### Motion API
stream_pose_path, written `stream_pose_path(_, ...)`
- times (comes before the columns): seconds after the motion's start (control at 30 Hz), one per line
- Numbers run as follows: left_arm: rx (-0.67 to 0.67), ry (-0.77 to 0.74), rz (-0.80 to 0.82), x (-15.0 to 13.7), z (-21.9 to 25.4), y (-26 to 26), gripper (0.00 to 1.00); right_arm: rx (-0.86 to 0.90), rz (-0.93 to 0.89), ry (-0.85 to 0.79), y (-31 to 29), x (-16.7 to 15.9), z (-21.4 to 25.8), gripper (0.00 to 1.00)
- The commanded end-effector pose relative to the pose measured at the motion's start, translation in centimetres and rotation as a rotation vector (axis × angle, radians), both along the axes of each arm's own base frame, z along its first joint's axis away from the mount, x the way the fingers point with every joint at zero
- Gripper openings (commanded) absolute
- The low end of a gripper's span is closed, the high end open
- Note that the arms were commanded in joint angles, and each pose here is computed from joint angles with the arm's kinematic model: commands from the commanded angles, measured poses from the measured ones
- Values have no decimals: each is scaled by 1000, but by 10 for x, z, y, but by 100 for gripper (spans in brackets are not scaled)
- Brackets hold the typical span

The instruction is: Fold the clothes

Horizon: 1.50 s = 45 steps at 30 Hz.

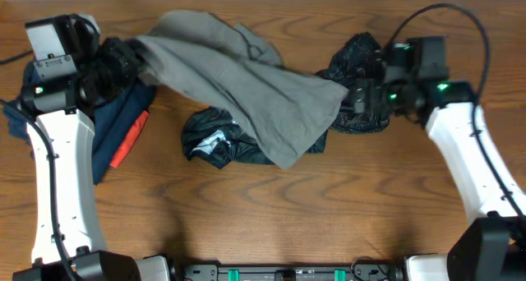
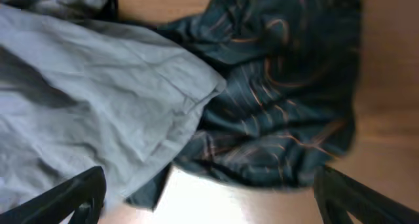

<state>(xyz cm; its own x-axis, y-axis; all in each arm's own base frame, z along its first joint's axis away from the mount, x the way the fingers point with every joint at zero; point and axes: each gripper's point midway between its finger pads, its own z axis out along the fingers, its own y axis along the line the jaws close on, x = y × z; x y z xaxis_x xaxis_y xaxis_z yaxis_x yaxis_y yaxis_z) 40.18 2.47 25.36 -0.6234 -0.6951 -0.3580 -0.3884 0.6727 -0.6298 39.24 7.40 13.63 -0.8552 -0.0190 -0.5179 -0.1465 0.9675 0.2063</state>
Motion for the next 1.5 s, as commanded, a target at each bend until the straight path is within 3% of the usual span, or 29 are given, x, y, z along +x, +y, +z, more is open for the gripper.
stream_pose_path(0.0, -15, 71, 30, -9, -11, 1, 6, -42, -63, 7, -3, 0, -22, 99)
stream_pose_path(0.37, 5, 256, -64, -51, -45, -10, 6, -118, -138, 157, -15, 6, -119, 95)
stream_pose_path(0.53, 12, 271, -79, -55, -49, -11, 5, -213, -137, 166, -29, 7, -137, 94)
stream_pose_path(0.6, 29, 278, -69, -55, -50, -8, 6, -248, -154, 169, -35, 7, -140, 88)
stream_pose_path(0.67, 46, 290, -58, -57, -52, -5, 6, -276, -148, 175, -39, 6, -143, 75)
stream_pose_path(0.7, 47, 294, -56, -58, -53, -4, 6, -281, -141, 177, -40, 6, -144, 62)
stream_pose_path(0.77, 47, 298, -57, -59, -53, -5, 6, -295, -146, 190, -43, 3, -146, 1)
stream_pose_path(0.93, 43, 314, -58, -62, -55, -5, 6, -354, -252, 246, -73, -9, -148, 1)
stream_pose_path(1.13, 76, 332, -86, -68, -58, -4, 6, -483, -738, 399, -195, -54, -129, 1)
stream_pose_path(1.33, 115, 358, -63, -72, -61, 4, 6, -382, -1216, 534, -306, -116, -91, 1)
stream_pose_path(1.47, 115, 358, -63, -72, -61, 4, 6, -335, -1382, 519, -355, -141, -57, 1)
